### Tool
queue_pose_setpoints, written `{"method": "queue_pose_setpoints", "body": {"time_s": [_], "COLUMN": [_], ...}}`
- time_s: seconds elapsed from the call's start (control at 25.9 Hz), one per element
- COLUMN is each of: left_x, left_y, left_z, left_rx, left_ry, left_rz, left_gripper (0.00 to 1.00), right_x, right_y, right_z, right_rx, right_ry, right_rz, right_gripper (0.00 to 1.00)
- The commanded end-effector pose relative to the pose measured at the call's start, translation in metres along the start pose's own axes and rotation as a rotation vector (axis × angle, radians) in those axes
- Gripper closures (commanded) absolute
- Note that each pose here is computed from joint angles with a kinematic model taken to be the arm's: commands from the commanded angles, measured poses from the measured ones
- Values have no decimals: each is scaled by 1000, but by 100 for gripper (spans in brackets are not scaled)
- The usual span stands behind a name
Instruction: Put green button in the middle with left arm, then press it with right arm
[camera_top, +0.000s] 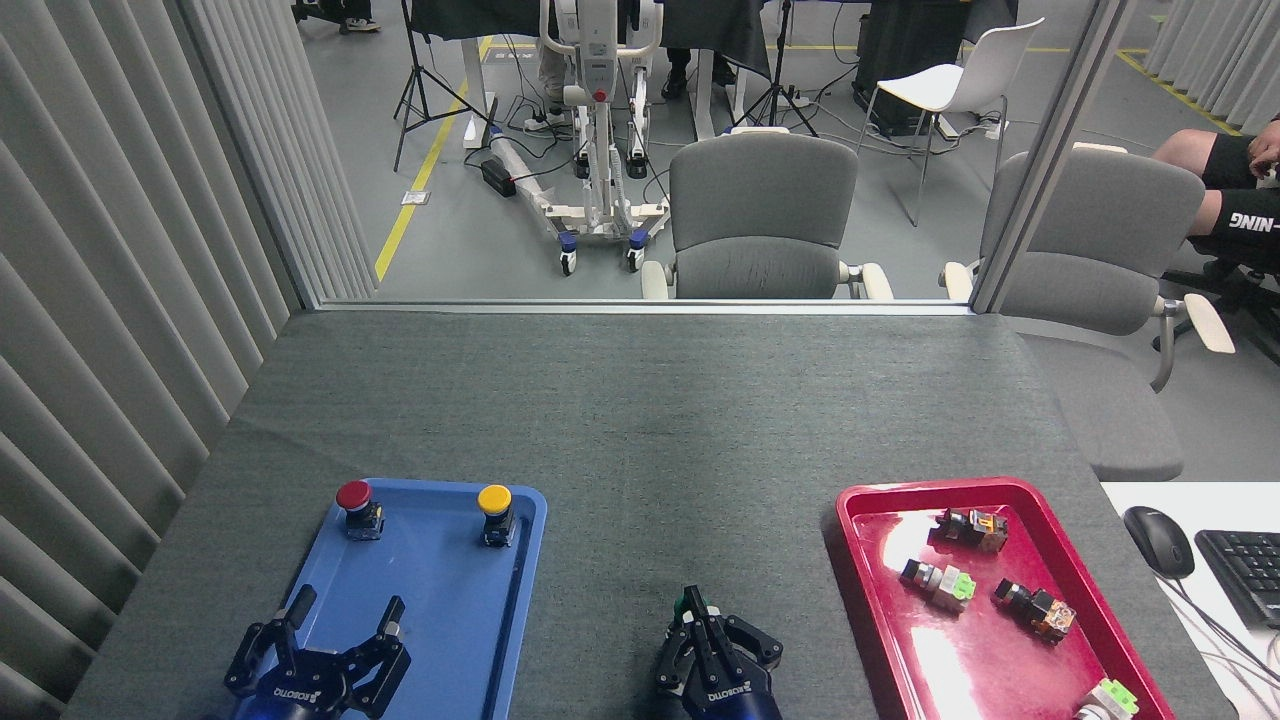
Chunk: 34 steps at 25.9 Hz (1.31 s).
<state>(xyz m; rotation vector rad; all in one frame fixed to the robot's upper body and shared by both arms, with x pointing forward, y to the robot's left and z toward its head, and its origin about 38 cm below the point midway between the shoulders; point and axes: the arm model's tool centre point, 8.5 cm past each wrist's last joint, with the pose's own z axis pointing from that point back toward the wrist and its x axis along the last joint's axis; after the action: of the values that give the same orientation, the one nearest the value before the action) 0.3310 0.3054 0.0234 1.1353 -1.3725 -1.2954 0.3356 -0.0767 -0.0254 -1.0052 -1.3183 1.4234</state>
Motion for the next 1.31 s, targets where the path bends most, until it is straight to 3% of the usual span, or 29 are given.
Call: {"method": "queue_pose_setpoints", "body": {"time_s": [0.0, 0.35, 0.5, 0.69, 0.81, 0.97, 1.16, 1.27], "left_x": [-3, -5, -4, -1, 2, 0, -1, 1], "left_y": [2, -3, 0, 0, 7, 2, 6, 5], "left_z": [-7, -10, -13, -15, -16, -15, -15, -15], "left_rx": [10, 1, 3, 7, 28, 13, 22, 21], "left_ry": [7, 20, 14, 14, 7, 13, 6, 8], "left_rz": [6, 15, 16, 23, 19, 21, 11, 15], "left_gripper": [1, 1, 1, 1, 1, 1, 1, 1], "right_x": [-2, -18, -53, -98, -125, -149, -155, -167], "right_y": [-9, -32, -40, -28, -20, -17, -19, -15], "right_z": [-2, -9, -9, 5, 19, 28, 29, 45], "right_rx": [-58, -121, -145, -120, -100, -93, -98, -86], "right_ry": [21, 71, 184, 328, 372, 405, 375, 366], "right_rz": [-18, -63, -61, -61, -31, 2, 15, 56], "right_gripper": [1, 1, 1, 1, 1, 1, 1, 1]}}
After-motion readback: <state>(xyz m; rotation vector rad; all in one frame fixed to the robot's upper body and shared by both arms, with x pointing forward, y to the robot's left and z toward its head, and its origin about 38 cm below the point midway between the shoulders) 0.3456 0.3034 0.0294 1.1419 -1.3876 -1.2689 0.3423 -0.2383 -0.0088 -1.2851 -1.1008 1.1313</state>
